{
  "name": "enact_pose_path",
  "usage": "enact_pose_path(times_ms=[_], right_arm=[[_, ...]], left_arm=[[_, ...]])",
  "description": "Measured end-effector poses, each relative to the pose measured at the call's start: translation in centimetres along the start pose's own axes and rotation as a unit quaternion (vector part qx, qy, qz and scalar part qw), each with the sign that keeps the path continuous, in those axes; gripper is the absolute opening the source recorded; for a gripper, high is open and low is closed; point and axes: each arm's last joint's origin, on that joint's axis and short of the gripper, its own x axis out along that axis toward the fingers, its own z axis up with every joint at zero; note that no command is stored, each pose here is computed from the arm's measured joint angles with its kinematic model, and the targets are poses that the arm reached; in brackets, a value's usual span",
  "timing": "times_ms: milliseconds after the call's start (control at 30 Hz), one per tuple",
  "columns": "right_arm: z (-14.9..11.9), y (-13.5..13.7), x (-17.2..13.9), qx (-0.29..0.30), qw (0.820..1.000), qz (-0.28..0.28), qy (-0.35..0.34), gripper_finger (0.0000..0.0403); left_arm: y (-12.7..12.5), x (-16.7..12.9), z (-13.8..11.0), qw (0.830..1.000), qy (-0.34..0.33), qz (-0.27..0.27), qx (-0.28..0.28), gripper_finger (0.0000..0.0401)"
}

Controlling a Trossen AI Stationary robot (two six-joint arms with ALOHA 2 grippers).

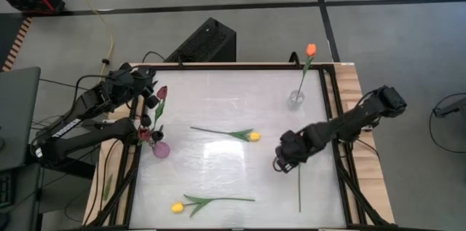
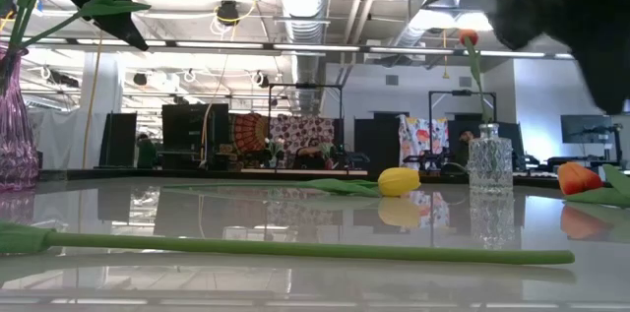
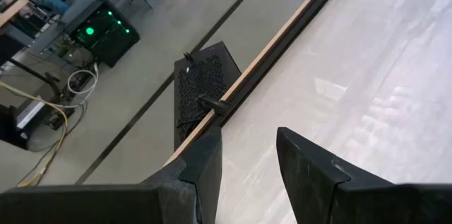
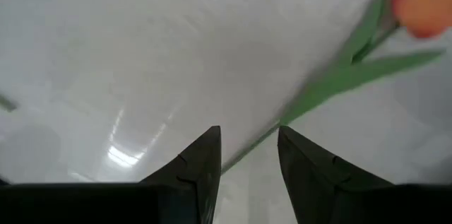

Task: Sort flowers into vase by color
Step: Put the orange tulip into the transparent vase

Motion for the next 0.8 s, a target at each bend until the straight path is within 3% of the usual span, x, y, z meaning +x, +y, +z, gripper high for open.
enact_pose_path(times_ms=[300,533,800], right_arm=[[-2.5,-1.7,3.4,0.077,0.996,-0.043,0.006,0.0166],[-3.4,-1.9,5.4,0.101,0.995,-0.004,0.005,0.0166],[-3.9,-3.0,6.6,0.124,0.992,-0.022,-0.022,0.0166]], left_arm=[[-0.1,0.0,-0.1,1.0,0.002,-0.01,0.0,0.0125],[-0.1,0.0,-0.1,1.0,0.003,-0.014,0.0,0.0125],[-0.1,0.0,-0.2,1.0,0.007,-0.016,0.001,0.0125]])
